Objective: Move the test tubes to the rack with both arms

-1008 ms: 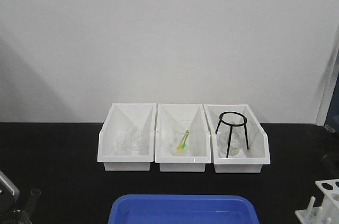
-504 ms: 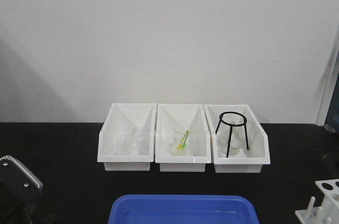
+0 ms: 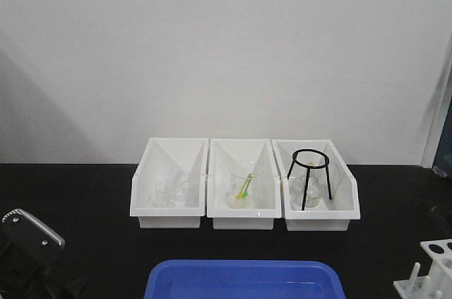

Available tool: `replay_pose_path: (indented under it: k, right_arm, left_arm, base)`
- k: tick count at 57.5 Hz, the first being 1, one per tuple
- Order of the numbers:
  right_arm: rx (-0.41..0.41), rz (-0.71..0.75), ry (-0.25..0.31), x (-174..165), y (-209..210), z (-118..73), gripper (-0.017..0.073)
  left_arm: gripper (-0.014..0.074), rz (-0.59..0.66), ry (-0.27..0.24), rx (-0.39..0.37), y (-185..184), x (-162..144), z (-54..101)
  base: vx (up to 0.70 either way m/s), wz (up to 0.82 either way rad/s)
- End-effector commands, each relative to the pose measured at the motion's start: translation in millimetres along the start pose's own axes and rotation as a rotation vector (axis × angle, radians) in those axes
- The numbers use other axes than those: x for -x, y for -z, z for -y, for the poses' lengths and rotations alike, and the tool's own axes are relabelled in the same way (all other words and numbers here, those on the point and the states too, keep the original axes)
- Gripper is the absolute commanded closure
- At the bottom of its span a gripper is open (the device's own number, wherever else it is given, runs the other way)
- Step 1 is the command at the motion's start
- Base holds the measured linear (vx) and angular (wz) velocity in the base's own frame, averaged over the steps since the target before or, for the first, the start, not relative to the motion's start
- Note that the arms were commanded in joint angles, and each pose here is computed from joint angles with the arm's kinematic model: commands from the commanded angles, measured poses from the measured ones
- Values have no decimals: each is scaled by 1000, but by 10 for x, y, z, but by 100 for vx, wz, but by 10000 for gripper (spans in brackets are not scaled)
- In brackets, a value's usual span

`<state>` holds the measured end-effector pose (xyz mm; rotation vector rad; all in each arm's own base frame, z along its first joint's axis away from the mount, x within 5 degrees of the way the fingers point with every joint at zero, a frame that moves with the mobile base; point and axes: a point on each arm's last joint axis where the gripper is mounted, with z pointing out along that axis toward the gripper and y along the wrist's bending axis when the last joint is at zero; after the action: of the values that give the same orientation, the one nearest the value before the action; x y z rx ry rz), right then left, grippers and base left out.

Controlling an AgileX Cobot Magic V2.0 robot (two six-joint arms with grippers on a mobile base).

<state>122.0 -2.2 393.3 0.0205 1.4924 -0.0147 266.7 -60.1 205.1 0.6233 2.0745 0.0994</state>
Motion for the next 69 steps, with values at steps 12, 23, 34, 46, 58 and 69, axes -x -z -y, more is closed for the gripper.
replay_pose_path:
  k: [12,23,34,46,58,69]
  right_arm:
    - [13,108,13,185,12,-12,84]
    - [12,107,13,184,12,-12,84]
    - [10,90,13,169,11,-9,84]
    - [9,85,12,164,10,-9,84]
    - [9,85,12,164,10,-9,84]
    - [9,85,12,164,10,-9,84]
  left_arm:
    - [15,106,66,71,63,166,-125]
    - [17,86,111,118,67,100,-274]
    - [19,86,110,113,62,104,-260]
    - [43,78,110,110,49,93,-255]
    - [270,78,110,110,49,92,-255]
    - [603,77,109,110,49,92,-255]
  base:
    - [0,0]
    - [0,0]
    - [0,0]
    - [0,0]
    - [0,0]
    - [0,0]
